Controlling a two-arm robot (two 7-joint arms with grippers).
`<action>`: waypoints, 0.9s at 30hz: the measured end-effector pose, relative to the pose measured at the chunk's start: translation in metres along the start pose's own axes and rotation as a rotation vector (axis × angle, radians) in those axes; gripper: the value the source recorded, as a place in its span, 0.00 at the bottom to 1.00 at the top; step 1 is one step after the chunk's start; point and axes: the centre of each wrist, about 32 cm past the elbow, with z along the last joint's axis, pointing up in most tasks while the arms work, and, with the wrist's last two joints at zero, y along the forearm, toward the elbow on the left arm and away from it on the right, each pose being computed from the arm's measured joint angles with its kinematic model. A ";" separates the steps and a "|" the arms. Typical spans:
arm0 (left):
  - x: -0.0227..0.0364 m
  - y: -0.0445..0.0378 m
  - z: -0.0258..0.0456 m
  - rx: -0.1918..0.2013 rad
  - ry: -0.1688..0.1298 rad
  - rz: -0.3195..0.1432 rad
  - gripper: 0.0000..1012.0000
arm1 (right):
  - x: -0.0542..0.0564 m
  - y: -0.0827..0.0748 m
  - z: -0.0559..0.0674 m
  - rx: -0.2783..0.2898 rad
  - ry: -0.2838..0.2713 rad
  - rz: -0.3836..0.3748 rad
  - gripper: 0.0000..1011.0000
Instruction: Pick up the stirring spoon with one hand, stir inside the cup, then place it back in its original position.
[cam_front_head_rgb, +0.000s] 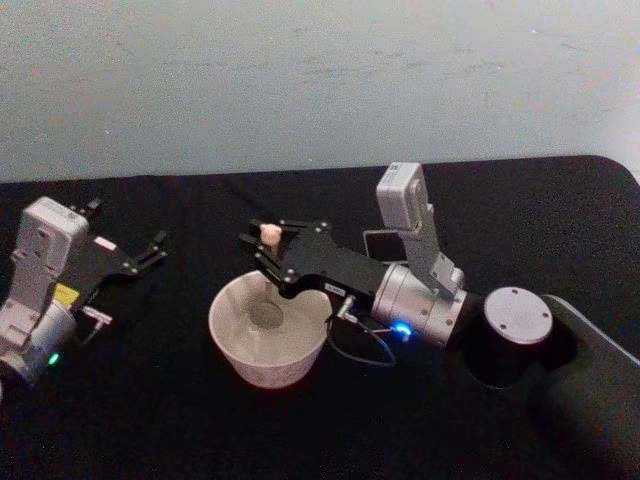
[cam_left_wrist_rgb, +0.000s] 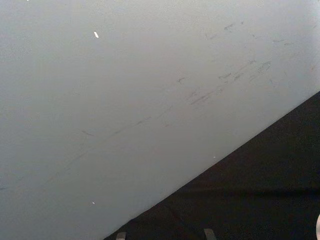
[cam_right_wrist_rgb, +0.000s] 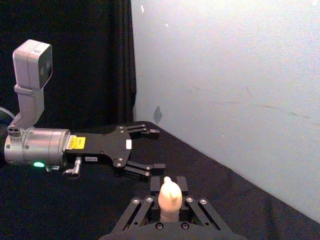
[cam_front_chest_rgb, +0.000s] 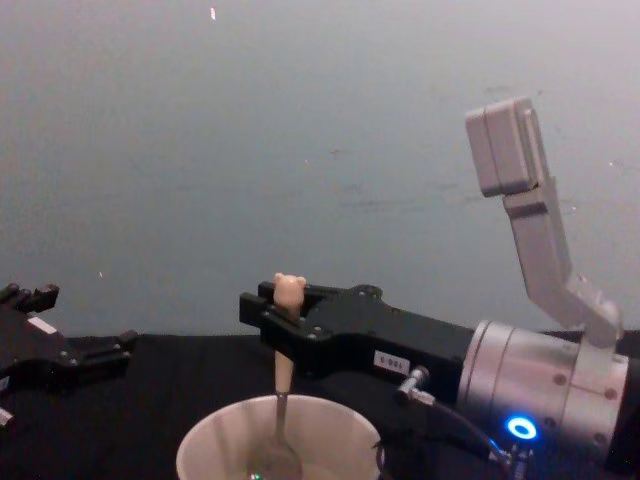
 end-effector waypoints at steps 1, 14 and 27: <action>0.0000 0.0000 0.0000 0.000 0.000 0.000 0.99 | 0.000 -0.001 0.000 -0.001 0.001 -0.001 0.19; 0.0000 0.0000 0.0000 0.000 0.000 0.000 0.99 | -0.001 -0.005 0.000 0.001 0.001 -0.011 0.19; 0.0000 0.0000 0.0000 0.000 0.000 0.000 0.99 | 0.000 -0.009 0.007 0.022 -0.007 -0.027 0.19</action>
